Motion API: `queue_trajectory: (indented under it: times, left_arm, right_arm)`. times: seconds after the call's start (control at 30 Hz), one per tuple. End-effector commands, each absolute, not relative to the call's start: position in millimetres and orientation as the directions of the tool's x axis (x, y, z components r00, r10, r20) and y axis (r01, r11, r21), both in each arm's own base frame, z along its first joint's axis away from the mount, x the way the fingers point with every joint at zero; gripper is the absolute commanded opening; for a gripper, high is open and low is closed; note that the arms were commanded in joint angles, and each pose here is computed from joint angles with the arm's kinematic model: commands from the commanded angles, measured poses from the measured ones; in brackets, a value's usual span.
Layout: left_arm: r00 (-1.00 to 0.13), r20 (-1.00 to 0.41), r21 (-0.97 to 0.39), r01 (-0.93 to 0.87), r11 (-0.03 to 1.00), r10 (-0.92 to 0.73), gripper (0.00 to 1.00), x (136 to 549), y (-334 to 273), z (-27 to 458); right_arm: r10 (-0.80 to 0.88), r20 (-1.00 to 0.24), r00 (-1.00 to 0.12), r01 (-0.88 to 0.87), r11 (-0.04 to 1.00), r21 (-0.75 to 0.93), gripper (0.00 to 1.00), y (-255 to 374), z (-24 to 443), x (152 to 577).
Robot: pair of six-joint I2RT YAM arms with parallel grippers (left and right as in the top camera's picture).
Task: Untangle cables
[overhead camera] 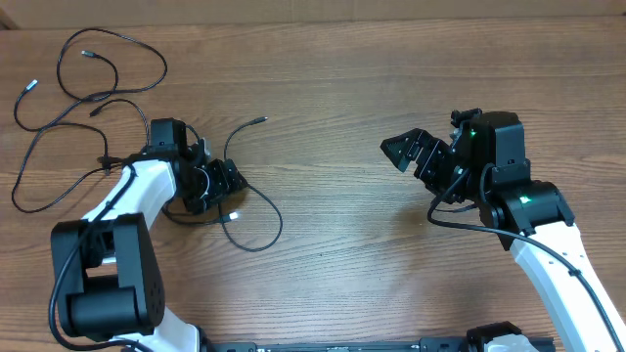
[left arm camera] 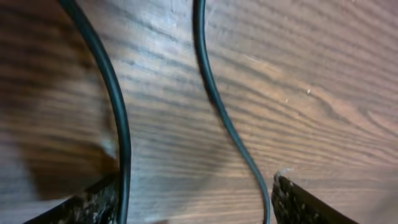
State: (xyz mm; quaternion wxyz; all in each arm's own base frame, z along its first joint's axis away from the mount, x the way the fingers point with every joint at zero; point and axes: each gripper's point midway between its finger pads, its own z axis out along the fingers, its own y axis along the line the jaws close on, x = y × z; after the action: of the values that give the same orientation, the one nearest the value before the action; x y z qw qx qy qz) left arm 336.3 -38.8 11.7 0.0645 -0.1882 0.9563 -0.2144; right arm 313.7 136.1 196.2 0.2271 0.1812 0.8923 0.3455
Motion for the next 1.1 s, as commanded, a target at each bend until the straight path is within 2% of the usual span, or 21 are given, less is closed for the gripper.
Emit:
queue_trajectory:
  times: [0.0,0.1,0.2,0.33,0.57,0.77,0.87,1.07]
  left_arm:
    - [-0.927,0.034,-0.418,-0.353,0.837,-0.373,0.78,324,-41,-20]
    - [-0.932,0.035,-0.47,-0.333,0.817,-0.36,0.79,331,-49,-26]
    - [-0.939,0.011,-0.565,-0.29,0.772,-0.345,0.74,344,-63,-20]
    - [-0.939,-0.036,-0.592,-0.256,0.765,-0.342,0.73,355,-65,-16]
    - [-0.913,-0.067,-0.437,-0.336,0.834,-0.403,0.69,357,-43,-32]
    - [-0.921,-0.14,-0.421,-0.276,0.864,-0.363,0.66,370,-62,-30]
    - [-0.875,-0.152,-0.297,-0.403,0.866,-0.46,0.66,367,-47,-38]
    - [-0.862,-0.227,-0.159,-0.426,0.891,-0.453,0.62,368,-30,-42]
  right_arm:
    - [0.482,-0.299,-0.824,0.154,0.697,0.7,1.0,135,201,315]
    - [0.482,-0.298,-0.824,0.155,0.697,0.7,1.0,135,201,315]
    - [0.482,-0.298,-0.824,0.155,0.697,0.7,1.0,135,201,315]
    - [0.482,-0.299,-0.824,0.155,0.697,0.7,1.0,135,201,315]
    - [0.483,-0.298,-0.824,0.155,0.697,0.7,1.0,134,201,314]
    - [0.482,-0.298,-0.824,0.155,0.697,0.7,1.0,135,201,314]
    - [0.482,-0.298,-0.824,0.155,0.697,0.7,1.0,135,201,315]
    - [0.483,-0.298,-0.824,0.155,0.697,0.7,1.0,134,201,314]
